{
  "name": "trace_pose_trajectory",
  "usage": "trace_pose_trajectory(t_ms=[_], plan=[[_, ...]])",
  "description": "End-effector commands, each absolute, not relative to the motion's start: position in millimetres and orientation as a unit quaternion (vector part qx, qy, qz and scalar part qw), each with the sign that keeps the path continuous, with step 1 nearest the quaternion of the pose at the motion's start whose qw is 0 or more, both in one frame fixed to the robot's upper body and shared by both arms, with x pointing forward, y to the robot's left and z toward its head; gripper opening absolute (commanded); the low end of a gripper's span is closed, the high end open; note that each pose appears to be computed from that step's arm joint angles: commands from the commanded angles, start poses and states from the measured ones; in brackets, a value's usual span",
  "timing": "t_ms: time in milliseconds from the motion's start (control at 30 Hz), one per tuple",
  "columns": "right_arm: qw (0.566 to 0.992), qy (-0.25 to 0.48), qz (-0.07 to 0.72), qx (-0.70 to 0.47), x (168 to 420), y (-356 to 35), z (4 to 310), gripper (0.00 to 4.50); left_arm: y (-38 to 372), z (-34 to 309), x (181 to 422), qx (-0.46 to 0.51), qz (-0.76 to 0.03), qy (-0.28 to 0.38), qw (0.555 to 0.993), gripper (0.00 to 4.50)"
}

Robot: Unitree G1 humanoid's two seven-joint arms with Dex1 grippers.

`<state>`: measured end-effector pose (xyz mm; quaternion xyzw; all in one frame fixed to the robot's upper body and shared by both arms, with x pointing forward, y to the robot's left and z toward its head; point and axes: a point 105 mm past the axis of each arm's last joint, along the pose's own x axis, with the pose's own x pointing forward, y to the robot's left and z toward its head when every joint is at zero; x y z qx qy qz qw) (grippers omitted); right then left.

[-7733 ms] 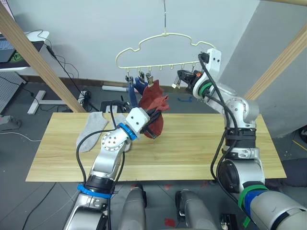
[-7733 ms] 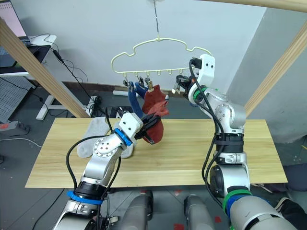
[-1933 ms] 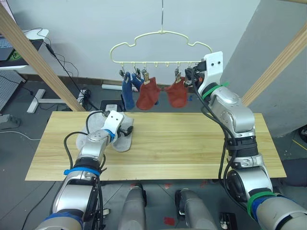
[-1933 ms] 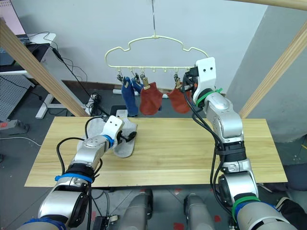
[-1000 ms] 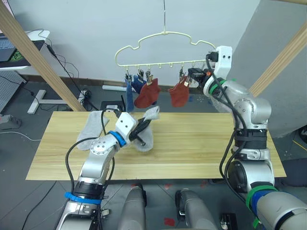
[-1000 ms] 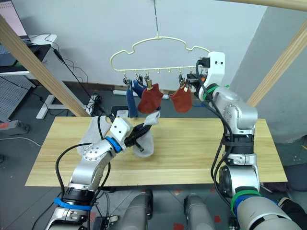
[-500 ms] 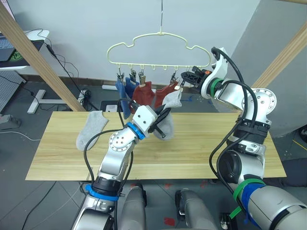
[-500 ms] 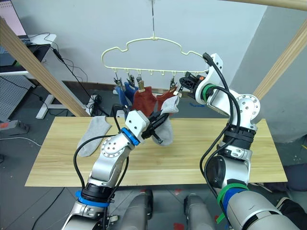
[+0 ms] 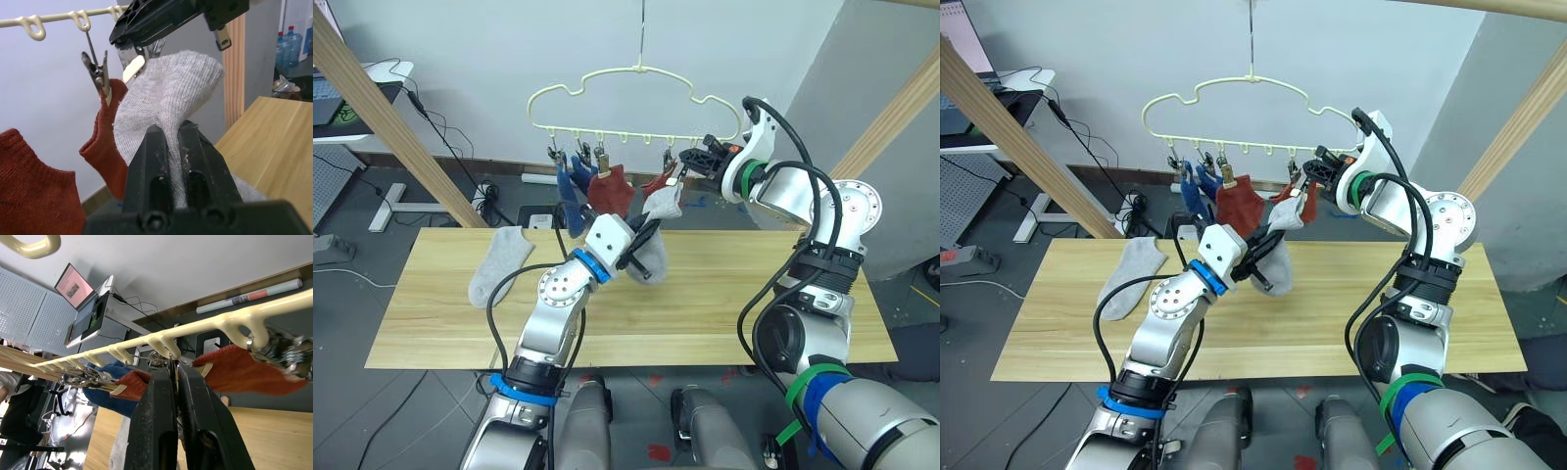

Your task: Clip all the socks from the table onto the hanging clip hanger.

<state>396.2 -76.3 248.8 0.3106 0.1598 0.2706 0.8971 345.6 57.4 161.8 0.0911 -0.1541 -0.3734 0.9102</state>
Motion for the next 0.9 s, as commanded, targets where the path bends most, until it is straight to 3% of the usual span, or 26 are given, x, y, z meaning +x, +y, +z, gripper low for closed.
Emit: trace_pose_trajectory(t_ms=[33, 300, 433, 733, 900], plan=[[0.896, 0.151, 0.276, 0.313, 392, -78, 255, 0.0, 54, 179, 345, 0.093, -0.369, -0.187, 0.906, 0.03], [0.89, 0.156, 0.289, 0.317, 389, -74, 255, 0.0, 48, 186, 349, 0.097, -0.369, -0.199, 0.903, 0.03], [0.887, 0.153, 0.295, 0.32, 388, -74, 256, 1.18, 47, 187, 348, 0.096, -0.377, -0.203, 0.899, 0.0], [0.919, 0.105, 0.293, 0.244, 382, -95, 261, 4.36, 39, 186, 344, 0.069, -0.41, -0.187, 0.89, 2.69], [0.933, 0.069, 0.298, 0.187, 369, -110, 263, 4.5, 41, 182, 345, 0.045, -0.421, -0.163, 0.891, 4.24]])
